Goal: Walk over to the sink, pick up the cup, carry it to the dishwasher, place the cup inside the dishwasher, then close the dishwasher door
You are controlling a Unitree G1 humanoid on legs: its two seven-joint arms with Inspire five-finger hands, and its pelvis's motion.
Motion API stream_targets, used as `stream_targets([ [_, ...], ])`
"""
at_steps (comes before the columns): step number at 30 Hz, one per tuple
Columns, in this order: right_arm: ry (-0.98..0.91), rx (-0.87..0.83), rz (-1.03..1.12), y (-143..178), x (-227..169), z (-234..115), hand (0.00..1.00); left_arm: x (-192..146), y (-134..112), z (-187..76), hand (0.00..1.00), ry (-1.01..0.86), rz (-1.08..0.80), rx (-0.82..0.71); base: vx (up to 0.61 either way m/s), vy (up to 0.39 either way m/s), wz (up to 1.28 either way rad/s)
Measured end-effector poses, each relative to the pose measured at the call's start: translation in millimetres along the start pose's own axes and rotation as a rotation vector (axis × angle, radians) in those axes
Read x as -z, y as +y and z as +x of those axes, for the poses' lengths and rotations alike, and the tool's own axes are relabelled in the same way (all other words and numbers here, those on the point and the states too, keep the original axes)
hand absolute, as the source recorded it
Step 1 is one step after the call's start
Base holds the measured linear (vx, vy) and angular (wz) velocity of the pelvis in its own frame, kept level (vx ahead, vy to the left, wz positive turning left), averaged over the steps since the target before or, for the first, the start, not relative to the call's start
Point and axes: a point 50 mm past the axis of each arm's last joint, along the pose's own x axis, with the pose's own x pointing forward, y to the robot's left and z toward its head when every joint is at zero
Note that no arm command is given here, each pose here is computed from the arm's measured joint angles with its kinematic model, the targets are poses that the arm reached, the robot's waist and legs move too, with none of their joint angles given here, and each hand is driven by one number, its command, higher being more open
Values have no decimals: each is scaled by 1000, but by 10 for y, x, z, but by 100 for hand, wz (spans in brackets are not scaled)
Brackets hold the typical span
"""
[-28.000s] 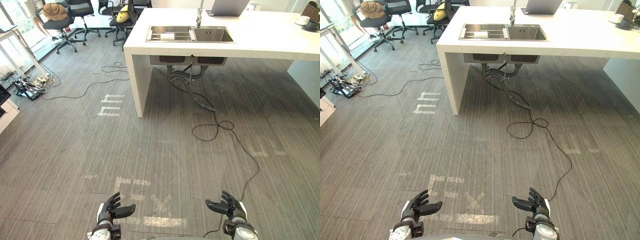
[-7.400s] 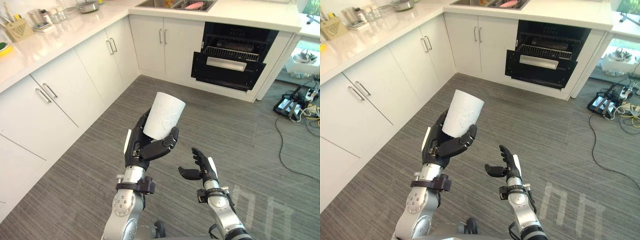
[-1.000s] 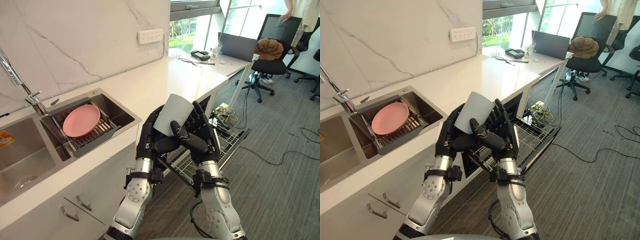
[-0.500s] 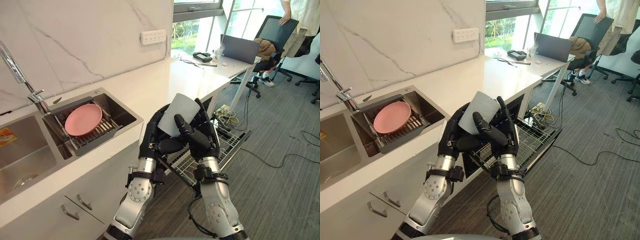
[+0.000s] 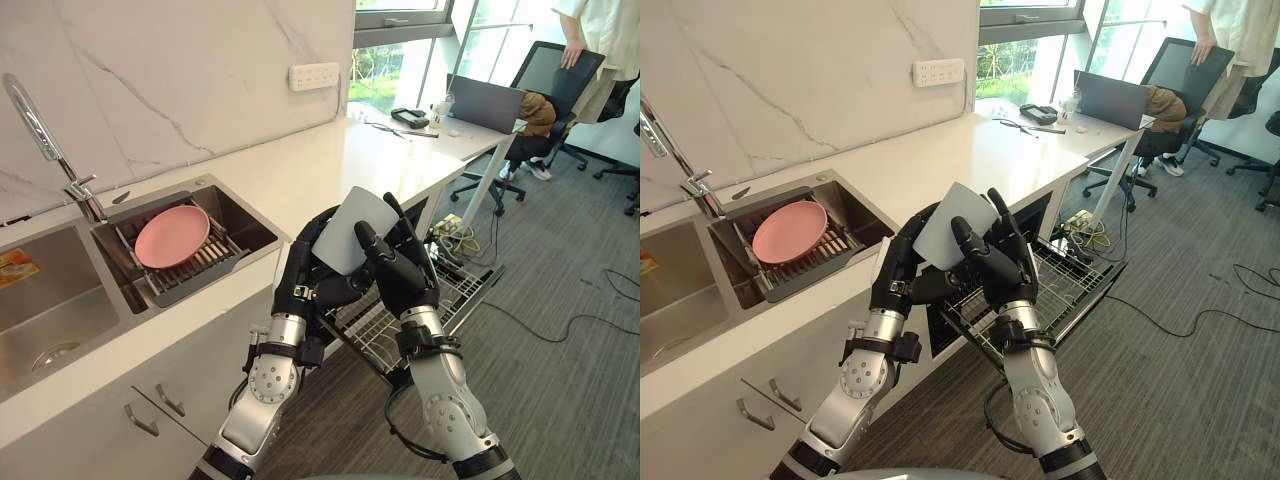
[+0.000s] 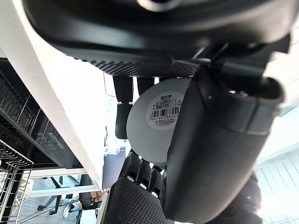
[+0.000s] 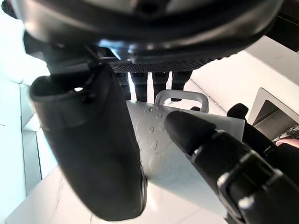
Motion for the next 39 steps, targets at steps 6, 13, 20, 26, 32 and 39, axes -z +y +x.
stream_targets([
  [6,-7,-18,59,20,-17,34,30,2,11,-1,30,1,1,-4,-5,-24,6],
  [13,-6,-23,60,11,-30,42,30,13,45,-9,30,6,12,14,-23,-34,6],
  [20,-19,-35,87,31,-27,56,30,-17,70,4,90,-8,9,11,-46,-31,0],
  [26,-27,-45,92,53,-20,61,30,-18,105,-2,90,-6,0,-13,-5,-5,0],
  [32,-72,-25,92,32,-71,76,30,-36,90,17,90,-14,-25,-23,-1,-5,0],
  [39,-139,38,39,-114,-214,52,30,-37,143,16,90,-15,-20,-39,-10,-10,-1],
])
